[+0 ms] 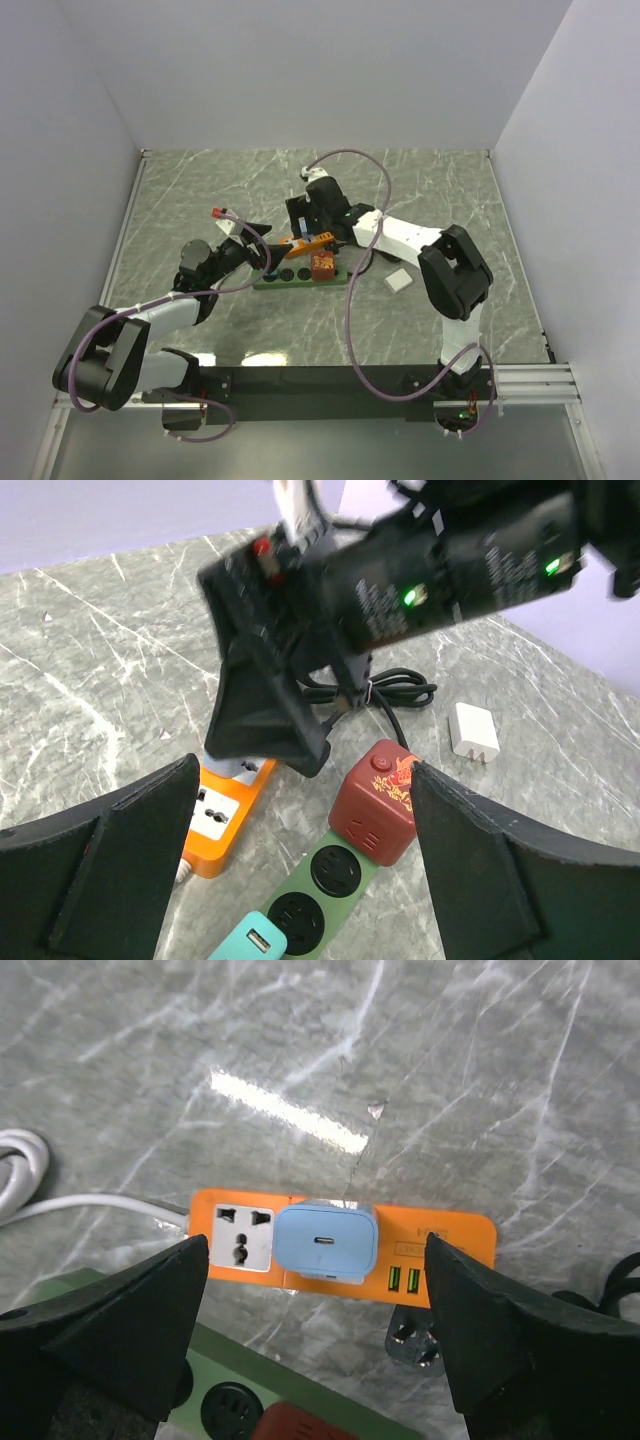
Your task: Insert the plug
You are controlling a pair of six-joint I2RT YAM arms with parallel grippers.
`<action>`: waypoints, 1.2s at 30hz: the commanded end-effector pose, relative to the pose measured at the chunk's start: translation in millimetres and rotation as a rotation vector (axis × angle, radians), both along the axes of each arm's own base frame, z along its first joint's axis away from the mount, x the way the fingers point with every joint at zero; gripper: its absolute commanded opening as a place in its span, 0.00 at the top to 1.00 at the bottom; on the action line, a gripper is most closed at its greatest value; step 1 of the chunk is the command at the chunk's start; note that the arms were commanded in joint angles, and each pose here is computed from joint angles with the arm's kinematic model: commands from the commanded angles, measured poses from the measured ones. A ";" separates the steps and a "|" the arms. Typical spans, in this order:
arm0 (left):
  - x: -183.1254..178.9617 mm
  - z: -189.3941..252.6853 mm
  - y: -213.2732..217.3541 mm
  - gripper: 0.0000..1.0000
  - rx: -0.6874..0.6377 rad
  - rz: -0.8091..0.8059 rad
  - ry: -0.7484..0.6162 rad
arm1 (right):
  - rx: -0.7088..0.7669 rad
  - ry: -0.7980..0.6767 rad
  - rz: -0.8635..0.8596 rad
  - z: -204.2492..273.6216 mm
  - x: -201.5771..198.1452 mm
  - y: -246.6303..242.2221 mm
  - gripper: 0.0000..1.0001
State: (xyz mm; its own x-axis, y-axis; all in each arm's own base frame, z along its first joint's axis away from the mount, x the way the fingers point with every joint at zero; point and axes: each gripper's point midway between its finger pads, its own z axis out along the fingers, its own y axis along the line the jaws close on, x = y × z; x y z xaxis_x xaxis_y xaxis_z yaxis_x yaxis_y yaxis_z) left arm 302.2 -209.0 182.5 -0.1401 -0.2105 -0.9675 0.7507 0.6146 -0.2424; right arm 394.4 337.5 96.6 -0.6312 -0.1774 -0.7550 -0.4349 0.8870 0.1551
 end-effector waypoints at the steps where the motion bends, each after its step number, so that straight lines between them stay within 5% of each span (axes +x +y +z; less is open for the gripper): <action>1: -1.5 12.9 0.4 0.07 -0.020 -0.005 -0.044 | 0.086 -0.141 -0.005 72.8 10.2 4.4 0.05; 6: -0.9 14.4 1.7 0.07 -0.020 0.004 -0.047 | 0.012 -0.177 -0.207 95.1 -4.9 -57.5 0.04; 8: -1.5 15.6 1.9 0.07 -0.021 0.004 -0.051 | -0.017 -0.189 -0.411 96.0 -8.2 -95.7 0.04; 20: -2.2 15.0 2.2 0.07 -0.026 0.005 -0.048 | -0.134 0.089 -1.015 21.4 -120.3 -210.4 0.12; 24: -4.5 15.1 2.9 0.07 -0.028 0.005 -0.050 | -0.046 0.086 -1.089 19.3 -132.8 -223.2 0.04; 36: -6.4 17.1 3.3 0.07 -0.030 0.003 -0.057 | 0.113 0.189 -1.103 -23.2 -125.6 -237.8 0.12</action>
State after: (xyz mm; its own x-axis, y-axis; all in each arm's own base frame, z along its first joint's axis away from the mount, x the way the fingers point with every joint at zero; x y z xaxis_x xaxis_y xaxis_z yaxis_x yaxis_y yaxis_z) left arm 298.1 -207.3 187.8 -0.1228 -0.2175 -0.9683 0.7535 0.6146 -0.2336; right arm 250.5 91.8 68.9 -0.5637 0.5532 -0.6134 0.6235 0.7720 0.1233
